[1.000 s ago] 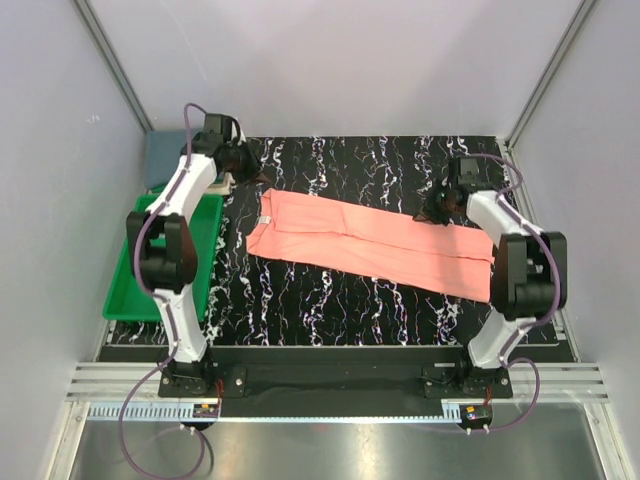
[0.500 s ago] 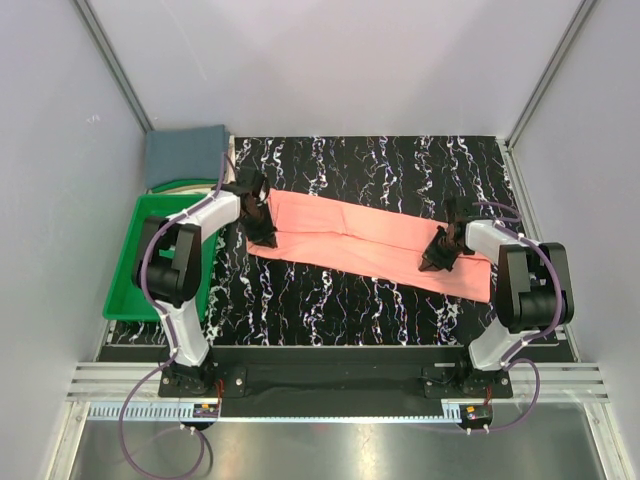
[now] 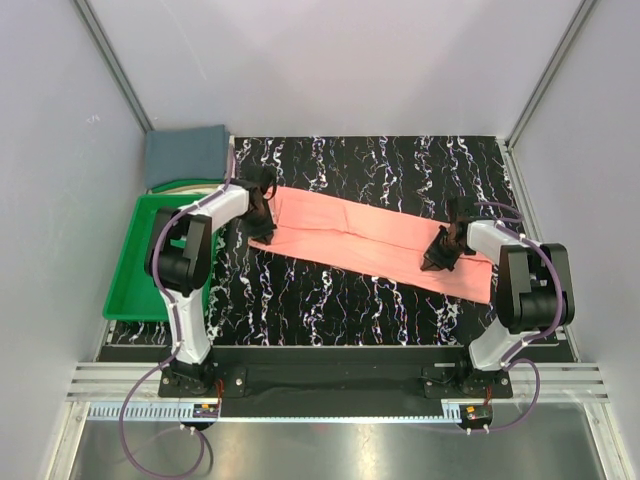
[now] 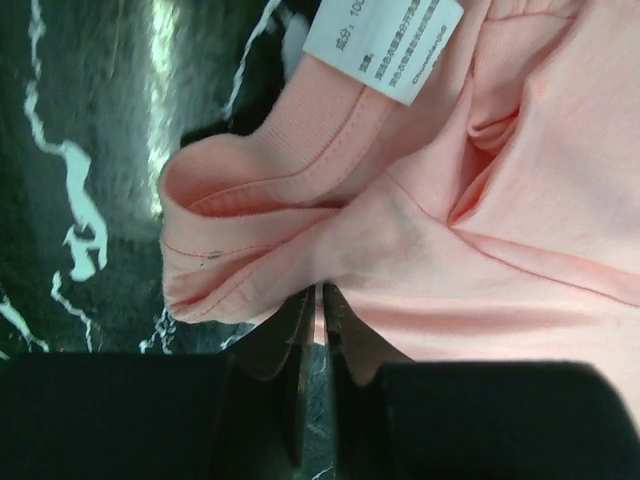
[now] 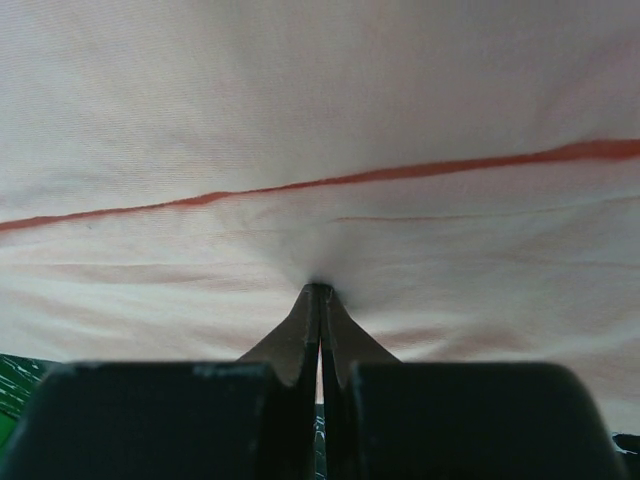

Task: Fold and stack the t-shirts
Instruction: Fold the tshirt

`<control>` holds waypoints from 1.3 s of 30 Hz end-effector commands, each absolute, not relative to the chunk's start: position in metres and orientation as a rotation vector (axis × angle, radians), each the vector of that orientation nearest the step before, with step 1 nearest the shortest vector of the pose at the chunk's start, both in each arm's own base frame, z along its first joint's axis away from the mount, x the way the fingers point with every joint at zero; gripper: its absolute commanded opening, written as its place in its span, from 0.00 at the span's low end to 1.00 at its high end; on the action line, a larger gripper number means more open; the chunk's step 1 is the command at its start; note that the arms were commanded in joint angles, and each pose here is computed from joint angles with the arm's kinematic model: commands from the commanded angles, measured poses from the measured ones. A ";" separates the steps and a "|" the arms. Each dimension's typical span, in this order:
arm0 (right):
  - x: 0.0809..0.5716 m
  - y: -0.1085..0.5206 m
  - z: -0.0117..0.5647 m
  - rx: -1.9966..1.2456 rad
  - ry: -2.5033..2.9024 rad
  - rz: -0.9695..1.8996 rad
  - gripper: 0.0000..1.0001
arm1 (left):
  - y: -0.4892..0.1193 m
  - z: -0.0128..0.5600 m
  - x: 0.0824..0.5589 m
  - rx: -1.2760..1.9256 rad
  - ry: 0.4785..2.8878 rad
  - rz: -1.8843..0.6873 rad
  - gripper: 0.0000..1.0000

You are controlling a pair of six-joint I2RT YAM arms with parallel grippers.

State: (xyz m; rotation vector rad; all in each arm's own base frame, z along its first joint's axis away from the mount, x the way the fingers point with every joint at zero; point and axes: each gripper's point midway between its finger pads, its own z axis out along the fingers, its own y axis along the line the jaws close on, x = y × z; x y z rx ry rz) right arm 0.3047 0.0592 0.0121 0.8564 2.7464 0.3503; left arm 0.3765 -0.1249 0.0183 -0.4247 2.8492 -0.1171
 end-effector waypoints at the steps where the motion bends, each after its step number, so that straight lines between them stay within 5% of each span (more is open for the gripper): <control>1: 0.309 0.040 0.020 0.844 2.698 0.246 0.02 | -0.129 0.022 0.412 -0.374 2.793 -0.130 0.15; 9: 0.353 0.042 0.117 0.771 2.433 0.361 0.14 | -0.156 0.014 0.477 -0.347 2.785 -0.257 0.18; 17: 0.371 0.037 0.152 0.663 2.362 0.336 0.15 | -0.216 0.080 0.595 -0.273 2.483 -0.762 0.23; 23: 0.365 0.031 0.160 0.656 2.341 0.296 0.14 | -0.244 0.163 0.557 -0.148 2.316 -0.875 0.28; 28: 0.362 0.033 0.178 0.655 2.297 0.332 0.14 | -0.299 0.188 0.488 -0.023 2.298 -1.012 0.22; 33: 0.352 0.044 0.182 0.659 2.292 0.417 0.14 | -0.335 0.154 0.447 0.015 2.404 -1.026 0.07; 39: 0.343 0.047 0.178 0.653 2.295 0.431 0.14 | -0.379 0.098 0.404 0.089 2.527 -1.066 0.02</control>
